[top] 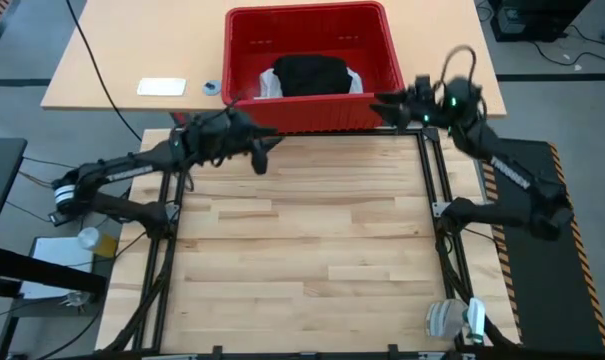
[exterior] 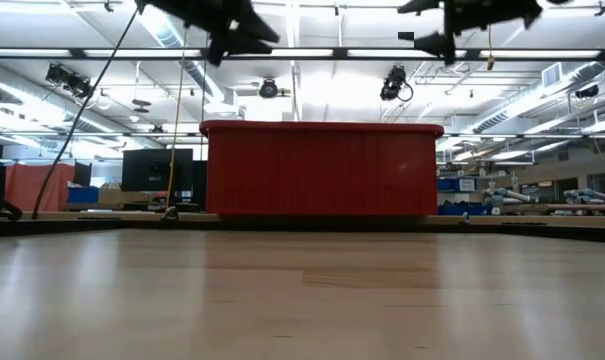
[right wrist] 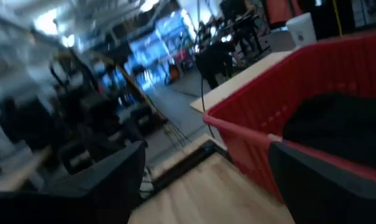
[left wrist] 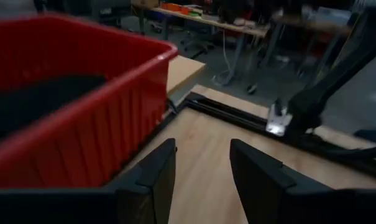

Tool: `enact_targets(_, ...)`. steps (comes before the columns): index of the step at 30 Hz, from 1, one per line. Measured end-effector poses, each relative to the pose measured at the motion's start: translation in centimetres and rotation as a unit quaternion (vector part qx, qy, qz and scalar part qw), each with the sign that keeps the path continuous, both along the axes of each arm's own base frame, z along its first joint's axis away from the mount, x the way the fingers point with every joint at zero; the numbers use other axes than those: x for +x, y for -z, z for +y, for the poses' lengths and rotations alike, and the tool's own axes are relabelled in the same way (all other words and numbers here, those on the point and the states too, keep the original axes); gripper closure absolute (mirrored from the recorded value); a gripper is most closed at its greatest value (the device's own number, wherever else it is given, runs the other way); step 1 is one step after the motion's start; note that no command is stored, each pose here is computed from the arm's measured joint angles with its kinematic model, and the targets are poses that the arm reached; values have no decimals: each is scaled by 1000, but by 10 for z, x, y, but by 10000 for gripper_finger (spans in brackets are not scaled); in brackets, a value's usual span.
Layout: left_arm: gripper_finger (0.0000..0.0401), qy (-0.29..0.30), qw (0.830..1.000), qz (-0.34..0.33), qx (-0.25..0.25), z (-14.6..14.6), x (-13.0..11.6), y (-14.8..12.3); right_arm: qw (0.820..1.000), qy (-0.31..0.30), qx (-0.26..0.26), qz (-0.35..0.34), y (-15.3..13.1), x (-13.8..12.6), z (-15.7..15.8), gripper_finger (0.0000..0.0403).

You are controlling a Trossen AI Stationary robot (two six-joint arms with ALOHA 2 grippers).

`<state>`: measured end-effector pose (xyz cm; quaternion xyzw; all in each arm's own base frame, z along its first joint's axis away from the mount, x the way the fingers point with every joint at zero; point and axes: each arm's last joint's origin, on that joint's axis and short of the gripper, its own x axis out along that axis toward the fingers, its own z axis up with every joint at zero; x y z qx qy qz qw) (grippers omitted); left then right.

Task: Fold laundry
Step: Return to Home Position

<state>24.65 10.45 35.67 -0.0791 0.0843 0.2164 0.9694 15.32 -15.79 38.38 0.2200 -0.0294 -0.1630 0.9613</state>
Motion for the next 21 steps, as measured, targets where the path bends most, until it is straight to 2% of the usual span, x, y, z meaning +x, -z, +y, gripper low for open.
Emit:
enact_targets(4, 246, -7, 998, -18, -57, -12, -22, 32, 997, 25, 52, -46, 38, -7, 18, 57)
enact_targets(10, 246, -6, 996, -39, -86, -30, -62, 70, 988, 68, 101, -91, 78, -19, 36, 57)
enact_targets(13, 246, 14, 994, -55, -98, -40, -84, 84, 977, 98, 134, -131, 90, -29, 44, 57)
enact_targets(18, 246, 63, 988, -83, -111, -54, -112, 107, 961, 141, 160, -176, 111, -45, 56, 57)
enact_targets(21, 246, 64, 987, -91, -120, -59, -123, 125, 946, 167, 191, -202, 126, -53, 61, 57)
